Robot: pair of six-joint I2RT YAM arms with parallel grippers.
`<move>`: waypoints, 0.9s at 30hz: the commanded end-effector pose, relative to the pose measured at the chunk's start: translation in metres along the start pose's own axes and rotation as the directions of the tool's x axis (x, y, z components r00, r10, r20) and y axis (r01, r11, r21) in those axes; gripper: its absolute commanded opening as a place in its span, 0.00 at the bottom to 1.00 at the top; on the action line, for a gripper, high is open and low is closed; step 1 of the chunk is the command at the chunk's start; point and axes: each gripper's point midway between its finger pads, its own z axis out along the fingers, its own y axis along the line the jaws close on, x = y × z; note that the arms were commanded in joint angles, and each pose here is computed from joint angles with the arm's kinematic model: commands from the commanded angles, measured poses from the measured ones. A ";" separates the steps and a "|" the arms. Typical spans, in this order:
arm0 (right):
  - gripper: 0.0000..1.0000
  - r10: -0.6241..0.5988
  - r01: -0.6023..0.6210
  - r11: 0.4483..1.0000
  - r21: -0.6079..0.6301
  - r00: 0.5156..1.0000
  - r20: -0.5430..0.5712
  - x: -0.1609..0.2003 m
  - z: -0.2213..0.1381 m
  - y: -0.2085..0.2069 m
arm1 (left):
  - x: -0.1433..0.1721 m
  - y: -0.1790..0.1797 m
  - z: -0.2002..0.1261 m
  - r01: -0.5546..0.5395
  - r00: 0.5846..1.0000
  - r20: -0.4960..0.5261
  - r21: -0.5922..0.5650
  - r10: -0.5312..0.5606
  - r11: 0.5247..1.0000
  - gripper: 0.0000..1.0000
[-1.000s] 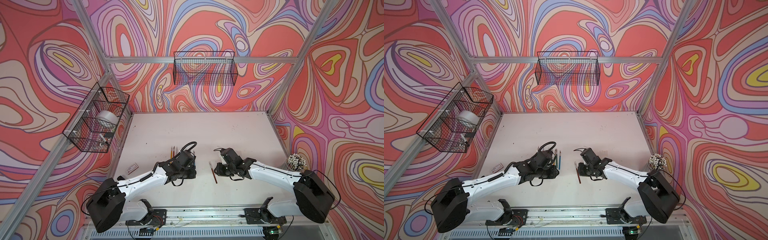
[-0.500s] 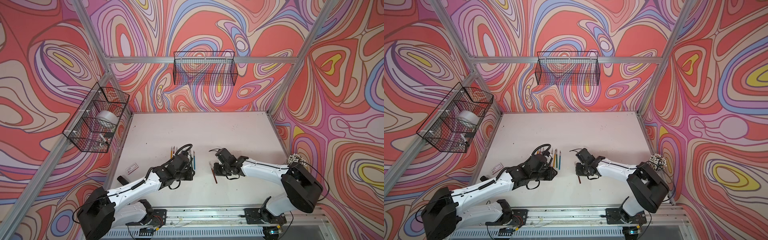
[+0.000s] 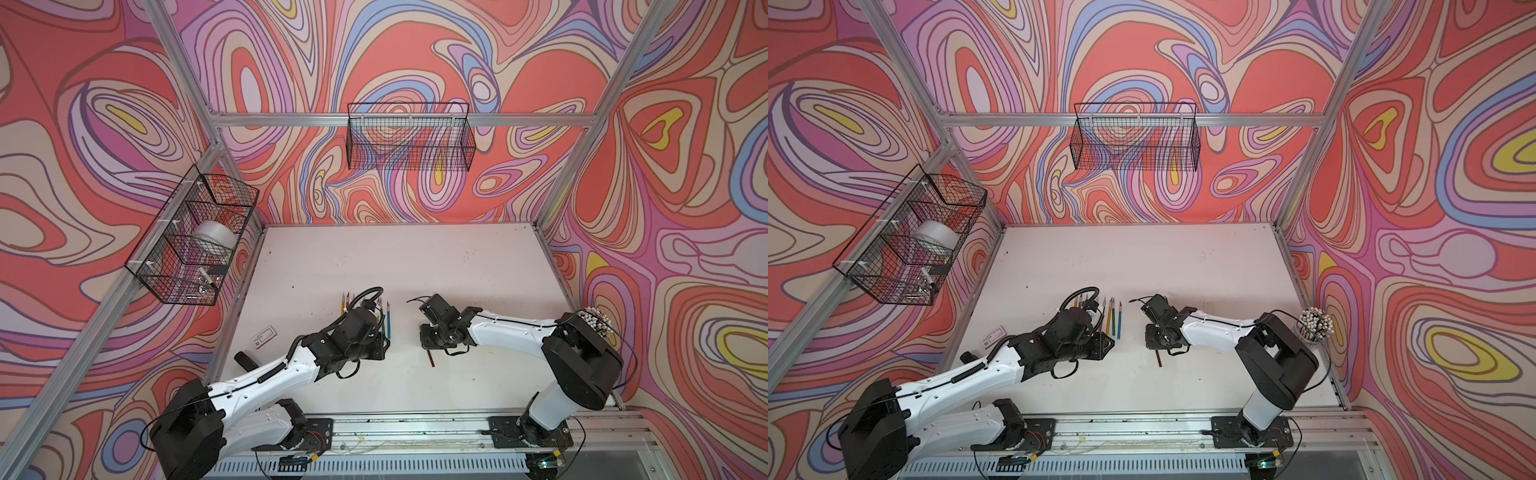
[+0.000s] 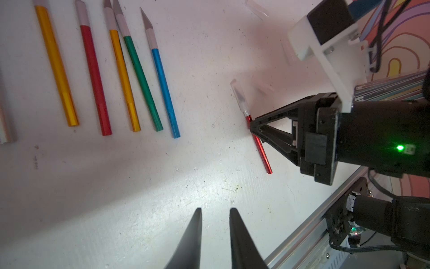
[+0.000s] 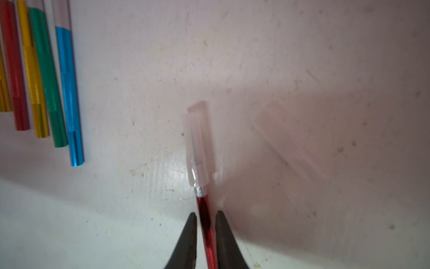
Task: Remove protective caps from carving knives
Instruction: Pick up the carving knife from the center of the board.
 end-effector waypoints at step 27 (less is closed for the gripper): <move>0.06 -0.025 0.026 1.000 0.001 0.996 0.082 -0.007 -0.011 0.012 | 0.010 -0.028 0.010 0.026 1.000 -0.020 0.205 -0.023 0.978 0.24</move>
